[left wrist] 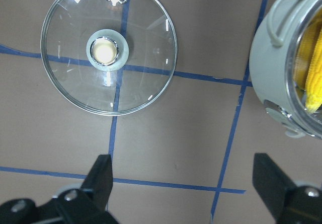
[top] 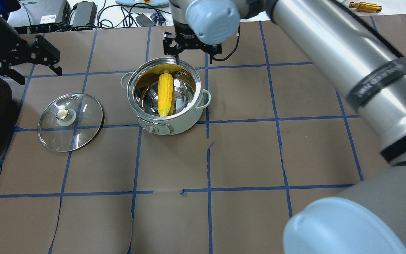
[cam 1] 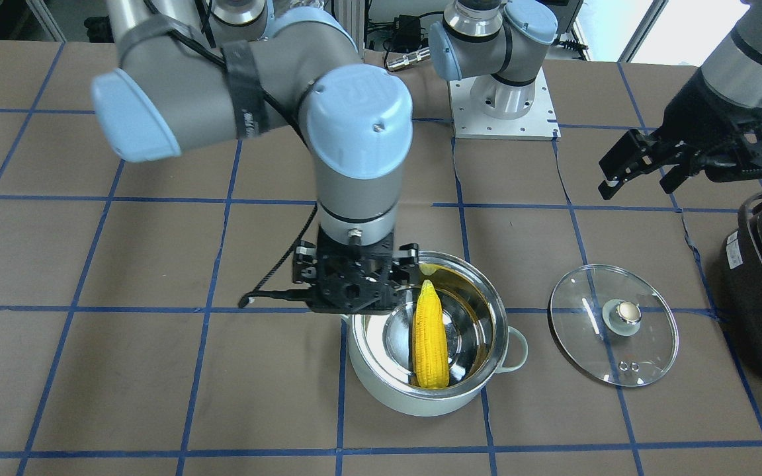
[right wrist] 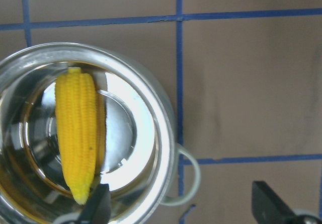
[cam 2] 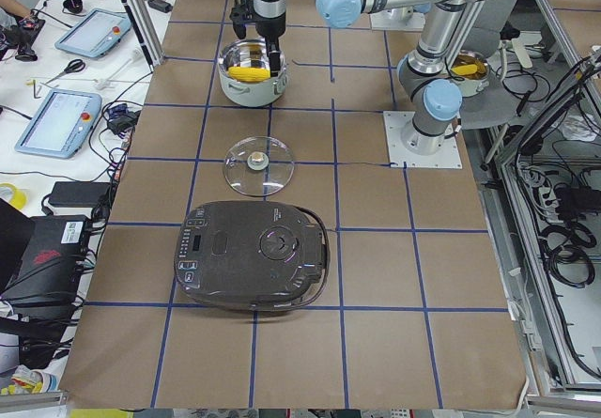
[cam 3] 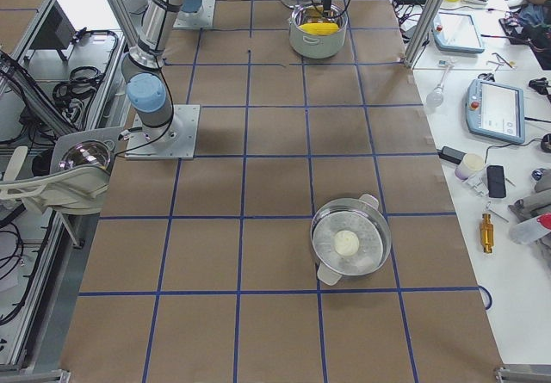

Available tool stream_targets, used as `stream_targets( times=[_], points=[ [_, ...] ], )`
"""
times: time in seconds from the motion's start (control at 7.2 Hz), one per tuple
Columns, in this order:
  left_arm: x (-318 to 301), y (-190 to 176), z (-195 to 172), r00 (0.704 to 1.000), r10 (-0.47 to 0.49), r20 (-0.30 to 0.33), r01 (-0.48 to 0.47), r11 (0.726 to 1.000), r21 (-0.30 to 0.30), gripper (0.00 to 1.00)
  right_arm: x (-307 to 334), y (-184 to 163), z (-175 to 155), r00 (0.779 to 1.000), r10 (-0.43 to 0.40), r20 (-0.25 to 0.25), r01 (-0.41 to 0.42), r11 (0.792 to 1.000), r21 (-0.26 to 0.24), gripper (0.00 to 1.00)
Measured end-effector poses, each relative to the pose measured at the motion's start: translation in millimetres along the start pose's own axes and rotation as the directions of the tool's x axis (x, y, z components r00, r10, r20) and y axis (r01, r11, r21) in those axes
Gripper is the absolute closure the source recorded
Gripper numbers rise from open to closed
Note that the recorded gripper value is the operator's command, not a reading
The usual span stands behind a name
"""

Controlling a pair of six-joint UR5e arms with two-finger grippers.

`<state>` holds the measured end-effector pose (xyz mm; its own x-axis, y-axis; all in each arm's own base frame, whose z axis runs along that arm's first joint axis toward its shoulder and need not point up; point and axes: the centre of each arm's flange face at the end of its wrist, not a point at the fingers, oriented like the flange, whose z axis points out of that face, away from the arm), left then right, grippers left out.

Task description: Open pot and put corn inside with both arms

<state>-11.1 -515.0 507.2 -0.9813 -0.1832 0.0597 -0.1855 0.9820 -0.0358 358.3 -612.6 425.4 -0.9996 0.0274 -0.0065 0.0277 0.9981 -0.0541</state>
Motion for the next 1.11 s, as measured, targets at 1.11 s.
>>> stream_targets(
  times=[1.11],
  points=[
    [128.0, 36.9, -1.7, 0.984, 0.173, 0.037, -0.175, 0.982, 0.068, 0.0, 239.3, 126.2, -49.5, 1.0, -0.005, -0.017, 0.004, 0.999, -0.032, 0.0]
  ],
)
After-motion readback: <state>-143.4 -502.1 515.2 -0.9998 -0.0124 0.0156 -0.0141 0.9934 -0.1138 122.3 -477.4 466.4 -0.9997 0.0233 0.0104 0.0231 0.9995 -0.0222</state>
